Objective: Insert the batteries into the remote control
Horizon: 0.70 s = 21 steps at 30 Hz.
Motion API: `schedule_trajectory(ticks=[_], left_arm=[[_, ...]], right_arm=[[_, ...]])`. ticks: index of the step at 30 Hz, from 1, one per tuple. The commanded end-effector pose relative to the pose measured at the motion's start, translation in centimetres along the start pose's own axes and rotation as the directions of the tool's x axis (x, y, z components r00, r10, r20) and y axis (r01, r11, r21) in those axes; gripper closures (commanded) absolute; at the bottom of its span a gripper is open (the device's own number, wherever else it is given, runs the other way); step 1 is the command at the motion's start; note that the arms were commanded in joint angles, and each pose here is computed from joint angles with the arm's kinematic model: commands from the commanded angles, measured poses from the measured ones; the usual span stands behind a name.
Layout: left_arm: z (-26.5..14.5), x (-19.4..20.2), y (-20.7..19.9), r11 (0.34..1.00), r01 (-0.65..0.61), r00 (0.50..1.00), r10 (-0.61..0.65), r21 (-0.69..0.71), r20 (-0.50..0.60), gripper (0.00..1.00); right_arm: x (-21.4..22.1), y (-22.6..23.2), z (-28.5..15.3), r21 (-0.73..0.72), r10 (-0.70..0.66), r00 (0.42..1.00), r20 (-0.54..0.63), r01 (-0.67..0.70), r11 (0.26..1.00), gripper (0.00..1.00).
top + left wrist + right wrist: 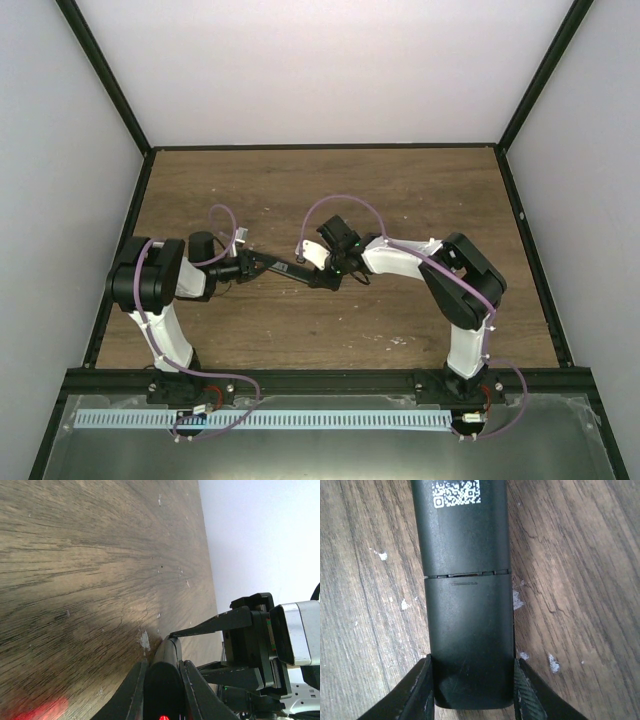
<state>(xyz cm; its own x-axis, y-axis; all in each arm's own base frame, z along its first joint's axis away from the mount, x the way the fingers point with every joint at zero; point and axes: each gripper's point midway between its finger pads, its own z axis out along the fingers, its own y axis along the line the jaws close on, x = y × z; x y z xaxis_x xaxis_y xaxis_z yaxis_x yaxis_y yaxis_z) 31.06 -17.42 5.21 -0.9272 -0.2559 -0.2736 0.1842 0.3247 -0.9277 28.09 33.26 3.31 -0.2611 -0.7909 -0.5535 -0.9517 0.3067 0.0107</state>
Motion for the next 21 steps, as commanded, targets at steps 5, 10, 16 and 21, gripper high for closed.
schedule_trajectory(ticks=[5, 10, 16, 21], left_arm=[[0.11, 0.36, 0.73, 0.999, -0.033, 0.999, 0.033, -0.033, 0.003, 1.00], [0.14, 0.37, 0.77, 0.999, -0.031, 1.000, 0.031, -0.032, 0.000, 1.00], [0.12, 0.48, 0.82, 0.999, -0.028, 1.000, 0.028, -0.034, -0.001, 1.00], [0.13, 0.41, 0.80, 0.999, -0.029, 1.000, 0.029, -0.033, -0.001, 1.00]], right_arm=[[-0.69, -1.56, 0.30, 0.079, -0.066, 0.998, 0.012, 0.065, 0.995, 0.67], [-0.66, -1.60, 0.28, 0.084, -0.068, 0.998, 0.013, 0.067, 0.994, 0.61], [-0.96, -1.67, -0.08, 0.090, -0.072, 0.997, 0.027, 0.070, 0.993, 0.53], [-1.54, -1.20, -0.58, 0.072, -0.077, 0.996, 0.053, 0.073, 0.995, 0.46]])
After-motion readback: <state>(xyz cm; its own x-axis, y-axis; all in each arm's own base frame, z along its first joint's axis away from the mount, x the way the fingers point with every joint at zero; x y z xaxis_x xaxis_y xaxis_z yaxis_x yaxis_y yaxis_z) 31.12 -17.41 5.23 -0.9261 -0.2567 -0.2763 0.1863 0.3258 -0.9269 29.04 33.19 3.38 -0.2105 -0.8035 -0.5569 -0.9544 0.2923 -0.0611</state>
